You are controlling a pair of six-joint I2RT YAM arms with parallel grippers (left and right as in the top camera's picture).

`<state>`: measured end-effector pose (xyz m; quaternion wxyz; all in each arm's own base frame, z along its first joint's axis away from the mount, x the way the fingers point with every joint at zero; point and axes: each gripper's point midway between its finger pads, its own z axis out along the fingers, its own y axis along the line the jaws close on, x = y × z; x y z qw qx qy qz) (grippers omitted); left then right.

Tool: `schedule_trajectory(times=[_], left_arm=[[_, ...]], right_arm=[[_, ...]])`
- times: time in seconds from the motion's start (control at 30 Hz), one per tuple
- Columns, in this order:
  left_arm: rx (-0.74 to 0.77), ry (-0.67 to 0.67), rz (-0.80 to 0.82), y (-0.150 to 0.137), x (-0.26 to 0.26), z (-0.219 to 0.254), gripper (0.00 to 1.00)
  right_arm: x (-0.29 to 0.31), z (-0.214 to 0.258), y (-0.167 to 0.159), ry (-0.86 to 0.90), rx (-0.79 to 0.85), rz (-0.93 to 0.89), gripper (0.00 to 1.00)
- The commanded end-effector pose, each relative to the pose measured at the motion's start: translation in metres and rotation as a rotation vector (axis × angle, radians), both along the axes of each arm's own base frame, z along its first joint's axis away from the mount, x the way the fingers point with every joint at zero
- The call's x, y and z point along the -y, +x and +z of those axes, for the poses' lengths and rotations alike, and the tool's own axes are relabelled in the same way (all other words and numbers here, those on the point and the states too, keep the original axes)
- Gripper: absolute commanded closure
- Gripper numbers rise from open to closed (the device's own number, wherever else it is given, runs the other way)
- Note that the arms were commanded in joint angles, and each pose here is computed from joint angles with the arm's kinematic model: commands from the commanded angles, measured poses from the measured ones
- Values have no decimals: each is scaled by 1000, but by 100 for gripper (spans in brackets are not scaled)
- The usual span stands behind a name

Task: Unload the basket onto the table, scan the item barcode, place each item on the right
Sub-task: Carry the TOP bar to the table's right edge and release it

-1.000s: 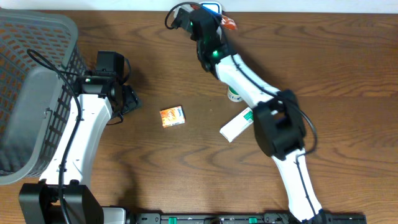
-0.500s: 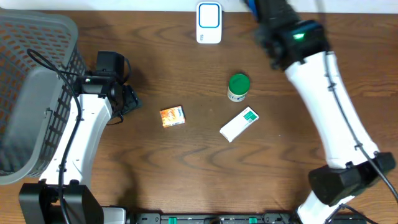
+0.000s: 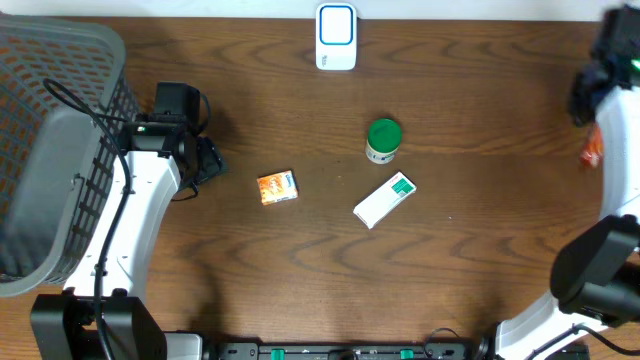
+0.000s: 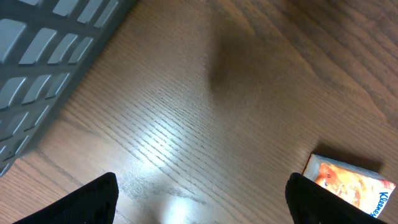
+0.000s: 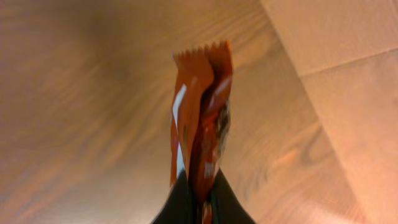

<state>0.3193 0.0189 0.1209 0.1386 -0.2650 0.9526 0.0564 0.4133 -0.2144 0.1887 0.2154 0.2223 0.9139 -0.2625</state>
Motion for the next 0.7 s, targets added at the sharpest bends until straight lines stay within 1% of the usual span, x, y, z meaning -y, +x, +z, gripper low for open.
schedule_trajectory(times=[0.0,0.2,0.37,0.4,0.47,0.5,0.53,0.57,0.6,0.63,0.67], left_arm=[[-9,14,4,-2,-3,-2,14],[-9,14,4,-2,-3,-2,14],[-9,14,4,-2,-3,-2,14],[-9,14,4,-2,-3,-2,14],[-9,14,4,-2,-3,-2,14],[-9,14,4,-2,-3,-2,14],[-9,14,4,-2,-3,-2,14],[-9,14,4,-2,-3,-2,14],[-9,14,4,-2,-3,-2,14],[-9,14,4,-2,-3,-2,14],[-9,14,4,-2,-3,-2,14]], right_arm=[[24,-46,-25,66,-31,-73,99],[68,-93,-61,55,-18,-187,99],[97,-104,-89,-13,-63,-248,99],[99,-105,-92,-3,-57,-258,92],[101,-106,-93,19,-40,-263,55],[101,-105,-93,21,-38,-264,42],[100,-97,-89,14,-24,-257,34],[99,-91,-85,8,-13,-251,29],[98,-82,-80,0,3,-242,22],[91,-54,-65,-17,54,-210,12],[83,-32,-53,-19,103,-180,1]])
